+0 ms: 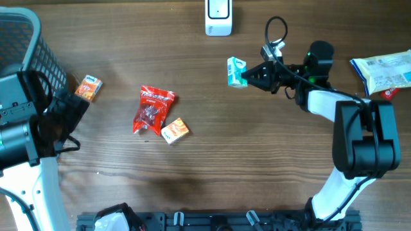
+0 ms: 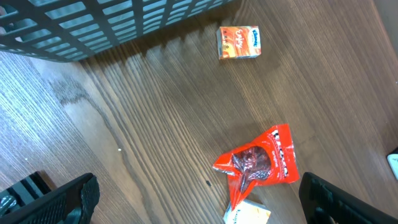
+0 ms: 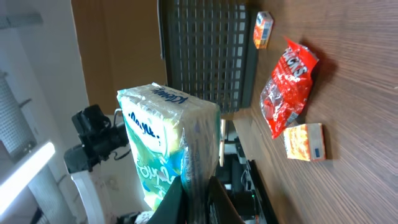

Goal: Scan the item barcode
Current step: 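Lift the tissue pack and carry it up to the white scanner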

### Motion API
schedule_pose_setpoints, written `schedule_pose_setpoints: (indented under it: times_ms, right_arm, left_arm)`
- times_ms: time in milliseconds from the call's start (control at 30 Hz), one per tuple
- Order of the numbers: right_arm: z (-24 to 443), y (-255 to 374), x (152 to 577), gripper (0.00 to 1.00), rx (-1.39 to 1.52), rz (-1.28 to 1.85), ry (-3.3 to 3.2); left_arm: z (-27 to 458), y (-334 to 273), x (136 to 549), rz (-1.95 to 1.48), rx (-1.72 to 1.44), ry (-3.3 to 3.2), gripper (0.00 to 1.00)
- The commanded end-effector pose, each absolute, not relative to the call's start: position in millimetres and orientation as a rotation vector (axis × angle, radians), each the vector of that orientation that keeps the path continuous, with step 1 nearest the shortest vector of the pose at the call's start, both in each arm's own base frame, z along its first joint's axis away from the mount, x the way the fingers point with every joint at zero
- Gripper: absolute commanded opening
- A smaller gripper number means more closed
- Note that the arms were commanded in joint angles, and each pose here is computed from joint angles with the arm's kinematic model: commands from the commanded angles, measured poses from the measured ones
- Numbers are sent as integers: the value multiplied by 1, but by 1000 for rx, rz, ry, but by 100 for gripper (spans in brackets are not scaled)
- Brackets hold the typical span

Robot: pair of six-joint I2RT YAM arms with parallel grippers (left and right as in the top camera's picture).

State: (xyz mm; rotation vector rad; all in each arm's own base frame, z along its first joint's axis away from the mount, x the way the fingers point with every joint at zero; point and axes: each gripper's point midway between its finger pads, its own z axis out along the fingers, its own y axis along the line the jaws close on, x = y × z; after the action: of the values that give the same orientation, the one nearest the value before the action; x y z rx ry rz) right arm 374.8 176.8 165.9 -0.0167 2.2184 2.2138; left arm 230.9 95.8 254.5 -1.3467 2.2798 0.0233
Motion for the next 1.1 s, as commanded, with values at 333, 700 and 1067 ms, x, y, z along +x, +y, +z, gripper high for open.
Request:
schedule_pose_setpoints:
  times_ms: [333, 700, 1067]
  right_arm:
    - [247, 169, 427, 5, -42, 2009, 1903]
    - [261, 170, 449, 5, -84, 1954, 1923]
    - [215, 147, 528, 5, 293, 1419, 2068]
  left_arm:
    - [254, 96, 231, 15, -1353, 2279, 100]
    - [254, 96, 231, 15, -1353, 2279, 100]
    - [254, 96, 231, 15, -1353, 2279, 100]
